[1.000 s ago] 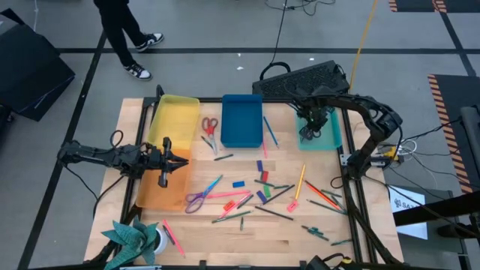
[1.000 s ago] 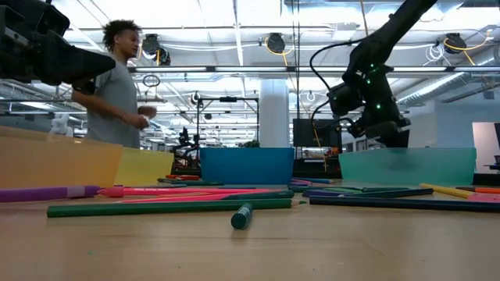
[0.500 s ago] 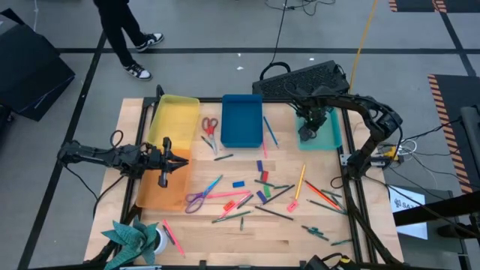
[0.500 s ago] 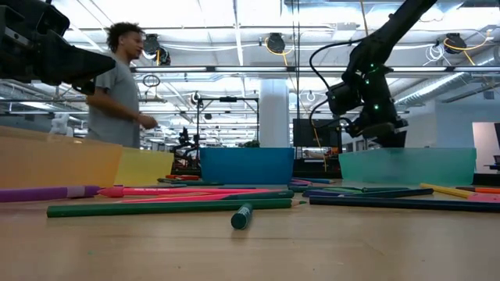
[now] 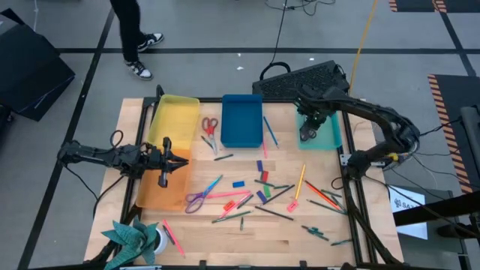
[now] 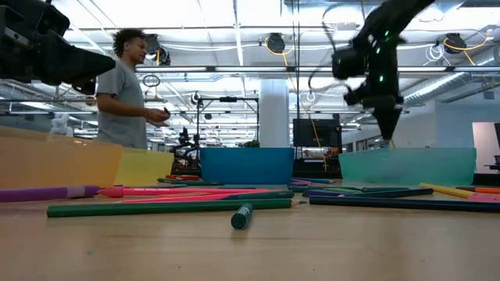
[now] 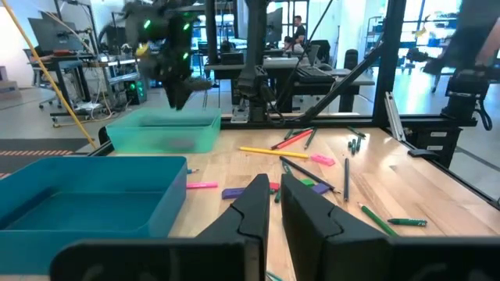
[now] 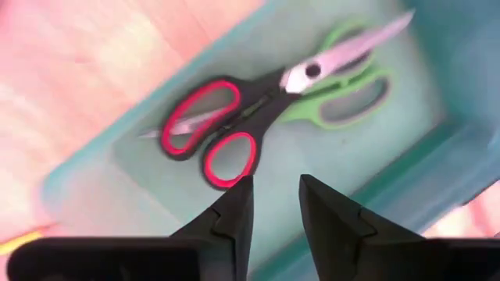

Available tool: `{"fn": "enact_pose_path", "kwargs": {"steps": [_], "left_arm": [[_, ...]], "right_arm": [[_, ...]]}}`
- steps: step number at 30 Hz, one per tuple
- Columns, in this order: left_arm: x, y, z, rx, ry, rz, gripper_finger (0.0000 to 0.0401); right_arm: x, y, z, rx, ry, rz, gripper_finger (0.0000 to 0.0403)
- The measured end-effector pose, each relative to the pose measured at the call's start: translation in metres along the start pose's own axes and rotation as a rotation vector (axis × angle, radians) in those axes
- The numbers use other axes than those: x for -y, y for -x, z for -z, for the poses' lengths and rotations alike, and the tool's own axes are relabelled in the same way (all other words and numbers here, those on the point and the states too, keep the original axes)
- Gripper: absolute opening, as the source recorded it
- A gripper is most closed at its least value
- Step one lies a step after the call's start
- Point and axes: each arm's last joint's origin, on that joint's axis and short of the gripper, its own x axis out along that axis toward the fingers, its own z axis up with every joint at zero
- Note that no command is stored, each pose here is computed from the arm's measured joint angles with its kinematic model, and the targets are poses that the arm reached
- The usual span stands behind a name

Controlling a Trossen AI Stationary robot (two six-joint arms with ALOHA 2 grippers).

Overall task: Sort crayons/erasers/pens/pencils in bins
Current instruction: Put the red scissors into the light blue bin

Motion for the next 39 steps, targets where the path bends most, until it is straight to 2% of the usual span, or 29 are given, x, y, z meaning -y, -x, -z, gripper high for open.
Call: {"fn": "enact_pose_path", "kwargs": {"steps": [5, 9, 14, 19, 23, 31, 34, 39], "left_arm": [[0.000, 0.000, 0.000, 0.000, 0.000, 0.000, 0.0040], [0.000, 0.000, 0.000, 0.000, 0.000, 0.000, 0.0040], [0.000, 0.000, -0.001, 0.010, 0.005, 0.000, 0.0040], [0.000, 0.000, -0.010, 0.100, 0.148, 0.005, 0.0040], [-0.001, 0.001, -0.016, 0.162, 0.307, 0.018, 0.0040], [-0.007, 0.002, -0.018, 0.228, 0.474, -0.155, 0.0040], [-0.009, 0.000, -0.019, 0.194, 0.476, -0.188, 0.0040], [-0.015, -0.004, -0.034, 0.025, 0.416, -0.277, 0.0040]], "right_arm": [[-0.023, 0.041, 0.011, 0.260, 0.097, -0.023, 0.0100], [-0.042, 0.073, 0.016, 0.529, 0.167, -0.157, 0.0100], [-0.057, 0.104, 0.027, 0.749, 0.126, -0.326, 0.0100], [-0.063, 0.126, 0.040, 0.870, 0.013, -0.464, 0.0100], [-0.065, 0.139, 0.048, 0.968, 0.044, -0.497, 0.0100], [-0.068, 0.143, 0.047, 1.007, 0.060, -0.511, 0.0100], [-0.070, 0.143, 0.043, 1.015, 0.055, -0.510, 0.0100], [-0.072, 0.145, 0.036, 1.055, 0.049, -0.520, 0.0100]]}}
